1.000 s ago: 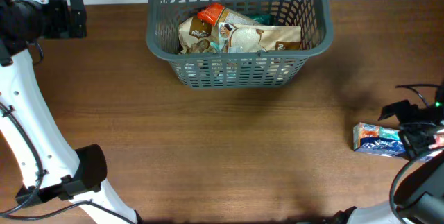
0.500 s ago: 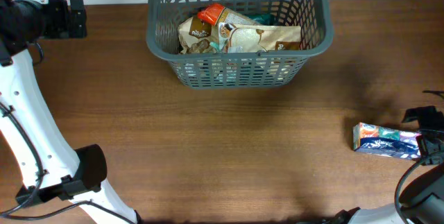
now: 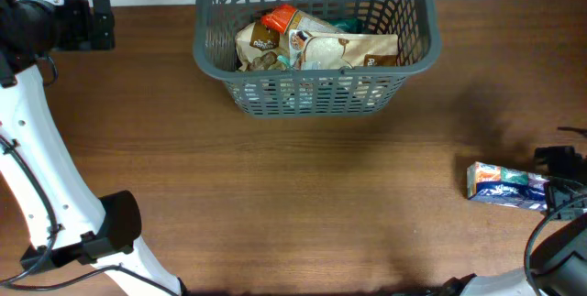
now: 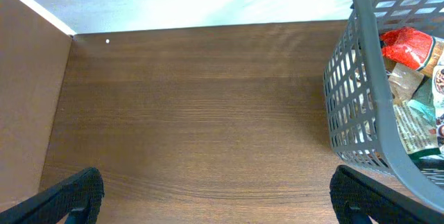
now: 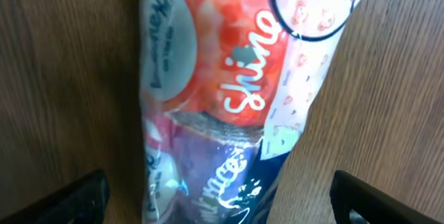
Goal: Pack container
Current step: 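Lower the right gripper onto the blue Kleenex multipack and grasp it, then lift the Kleenex multipack over the basket with the right gripper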
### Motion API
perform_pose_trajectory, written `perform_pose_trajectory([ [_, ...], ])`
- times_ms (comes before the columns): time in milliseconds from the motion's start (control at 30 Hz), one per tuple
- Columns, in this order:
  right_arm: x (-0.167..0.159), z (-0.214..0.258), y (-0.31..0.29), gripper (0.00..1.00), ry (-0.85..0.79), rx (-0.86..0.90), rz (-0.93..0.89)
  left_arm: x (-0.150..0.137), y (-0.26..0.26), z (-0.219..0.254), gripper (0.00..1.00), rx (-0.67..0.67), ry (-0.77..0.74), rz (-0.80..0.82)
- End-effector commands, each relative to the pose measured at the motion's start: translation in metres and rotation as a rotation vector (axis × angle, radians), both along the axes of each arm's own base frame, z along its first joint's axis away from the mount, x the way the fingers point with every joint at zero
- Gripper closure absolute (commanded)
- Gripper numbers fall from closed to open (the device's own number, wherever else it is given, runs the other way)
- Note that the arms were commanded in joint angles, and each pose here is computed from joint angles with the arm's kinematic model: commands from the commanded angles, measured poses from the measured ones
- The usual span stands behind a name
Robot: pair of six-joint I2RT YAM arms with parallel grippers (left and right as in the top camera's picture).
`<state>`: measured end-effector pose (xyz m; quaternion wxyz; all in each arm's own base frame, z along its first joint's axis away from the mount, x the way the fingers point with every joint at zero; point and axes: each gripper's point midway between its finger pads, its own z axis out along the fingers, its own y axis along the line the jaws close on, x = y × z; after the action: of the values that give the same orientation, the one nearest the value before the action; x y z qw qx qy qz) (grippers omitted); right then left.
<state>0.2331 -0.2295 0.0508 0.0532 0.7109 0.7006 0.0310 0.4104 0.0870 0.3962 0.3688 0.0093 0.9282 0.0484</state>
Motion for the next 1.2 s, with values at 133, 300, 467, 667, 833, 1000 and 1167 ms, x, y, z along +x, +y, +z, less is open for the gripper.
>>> perform_pose_trajectory([
  [133, -0.016, -0.034, 0.007, 0.0, 0.066, 0.037, -0.026, 0.001, 0.002, -0.003, 0.01, -0.008, 0.008, 0.015],
  [300, -0.018, -0.043, 0.009, 0.11, 0.07, 0.036, -0.027, 0.001, 0.002, -0.003, 0.01, -0.008, 0.008, 0.015],
  [467, -0.018, -0.044, 0.008, 0.66, 0.066, 0.033, -0.025, 0.001, 0.002, -0.003, 0.01, -0.008, 0.008, 0.015],
  [667, 0.01, -0.033, 0.018, 0.8, -0.077, 0.099, 0.085, 0.001, 0.002, -0.003, 0.01, -0.008, 0.008, 0.015],
  [833, 0.075, 0.022, 0.026, 0.88, -0.411, 0.19, 0.212, 0.001, 0.002, -0.003, 0.01, -0.008, 0.008, 0.015],
  [1000, 0.129, 0.118, 0.027, 0.91, -0.761, 0.17, 0.42, 0.001, 0.002, -0.003, 0.01, -0.008, 0.008, 0.015],
  [1167, 0.16, 0.225, 0.044, 0.94, -1.047, 0.103, 0.65, 0.001, 0.002, -0.003, 0.01, -0.008, 0.008, 0.015],
])
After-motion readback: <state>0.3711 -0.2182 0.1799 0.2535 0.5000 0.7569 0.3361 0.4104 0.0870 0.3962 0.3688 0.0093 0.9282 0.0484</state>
